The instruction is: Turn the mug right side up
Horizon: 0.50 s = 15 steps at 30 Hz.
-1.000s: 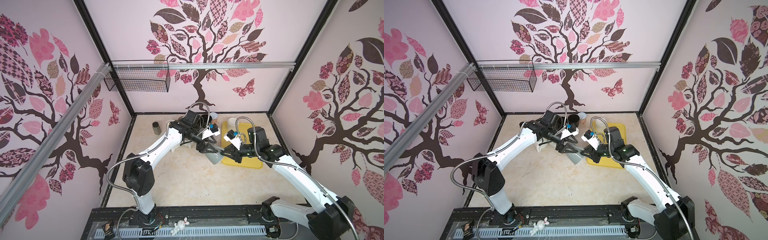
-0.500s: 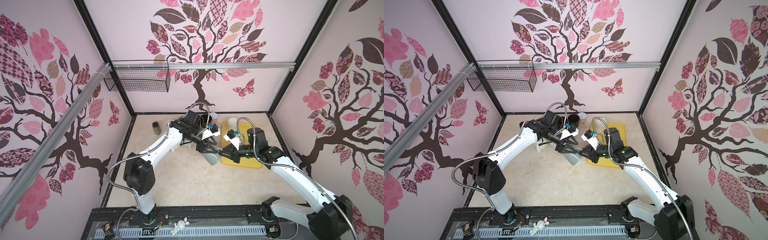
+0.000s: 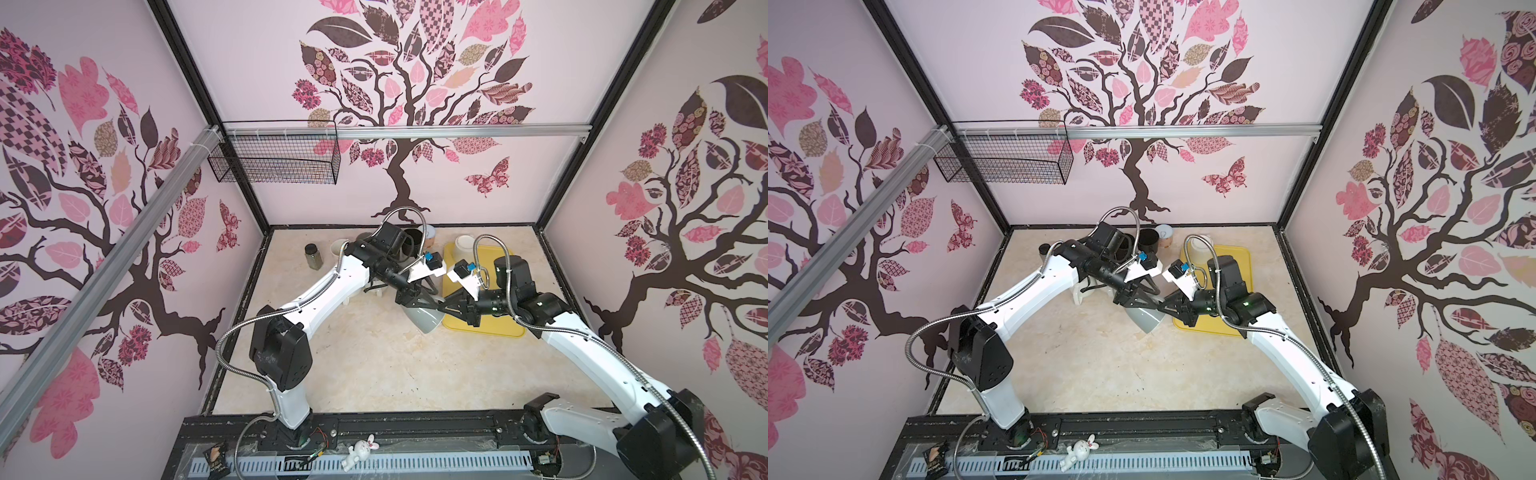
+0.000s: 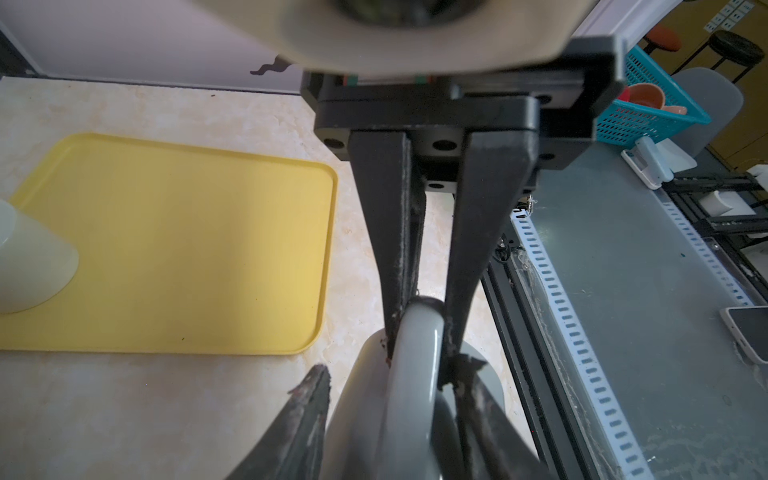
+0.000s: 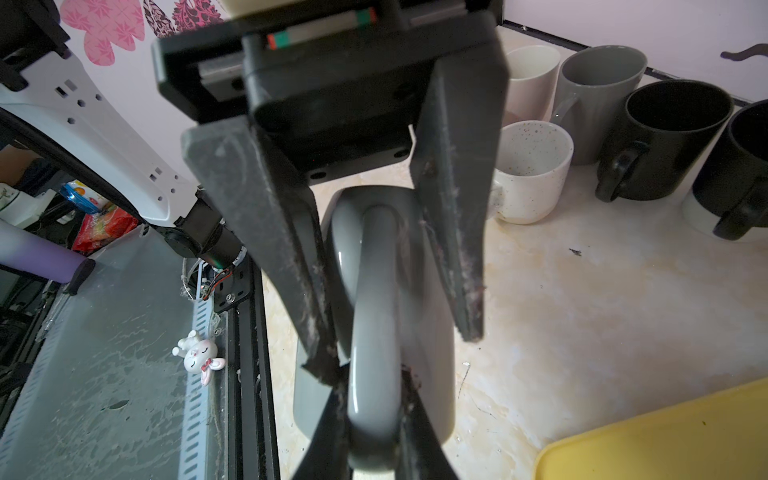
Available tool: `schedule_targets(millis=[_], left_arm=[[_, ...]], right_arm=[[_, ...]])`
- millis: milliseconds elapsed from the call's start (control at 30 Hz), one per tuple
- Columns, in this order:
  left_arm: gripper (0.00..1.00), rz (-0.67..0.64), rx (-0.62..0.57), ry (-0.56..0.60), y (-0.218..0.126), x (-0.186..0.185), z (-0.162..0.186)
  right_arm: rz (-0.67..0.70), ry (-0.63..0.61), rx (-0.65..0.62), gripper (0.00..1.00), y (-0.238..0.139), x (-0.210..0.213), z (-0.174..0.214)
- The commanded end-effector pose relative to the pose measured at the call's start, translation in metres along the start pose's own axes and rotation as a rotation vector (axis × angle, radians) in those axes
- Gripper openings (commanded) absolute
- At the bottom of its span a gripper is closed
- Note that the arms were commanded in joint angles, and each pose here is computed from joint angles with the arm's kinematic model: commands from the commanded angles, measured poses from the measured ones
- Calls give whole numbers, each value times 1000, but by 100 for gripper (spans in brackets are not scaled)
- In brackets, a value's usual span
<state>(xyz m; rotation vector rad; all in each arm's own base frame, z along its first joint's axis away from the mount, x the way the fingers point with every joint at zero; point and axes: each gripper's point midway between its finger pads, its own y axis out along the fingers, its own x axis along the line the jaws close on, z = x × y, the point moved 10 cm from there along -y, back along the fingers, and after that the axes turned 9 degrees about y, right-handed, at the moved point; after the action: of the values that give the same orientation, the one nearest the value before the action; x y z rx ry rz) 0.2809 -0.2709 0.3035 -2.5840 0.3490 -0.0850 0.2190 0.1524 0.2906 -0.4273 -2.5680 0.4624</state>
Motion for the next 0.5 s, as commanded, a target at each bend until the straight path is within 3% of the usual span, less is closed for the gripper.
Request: schedule_targets(millis=[0, 67, 200, 367, 433, 467], left_arm=[[32, 16, 39, -26, 11, 4, 3], [17, 13, 41, -25, 12, 5, 3], [0, 5, 52, -14, 13, 4, 3], [0, -56, 44, -28, 12, 7, 2], [0, -89, 18, -22, 12, 7, 2], [0, -104, 1, -17, 12, 7, 3]], right_arm=[[-111, -214, -155, 0, -13, 24, -45], [-101, -218, -155, 0, -14, 24, -44], [-34, -230, -160, 0, -15, 21, -42], [67, -243, -187, 0, -18, 17, -39], [106, -247, -210, 15, -21, 17, -37], [119, -244, -217, 17, -21, 16, -36]])
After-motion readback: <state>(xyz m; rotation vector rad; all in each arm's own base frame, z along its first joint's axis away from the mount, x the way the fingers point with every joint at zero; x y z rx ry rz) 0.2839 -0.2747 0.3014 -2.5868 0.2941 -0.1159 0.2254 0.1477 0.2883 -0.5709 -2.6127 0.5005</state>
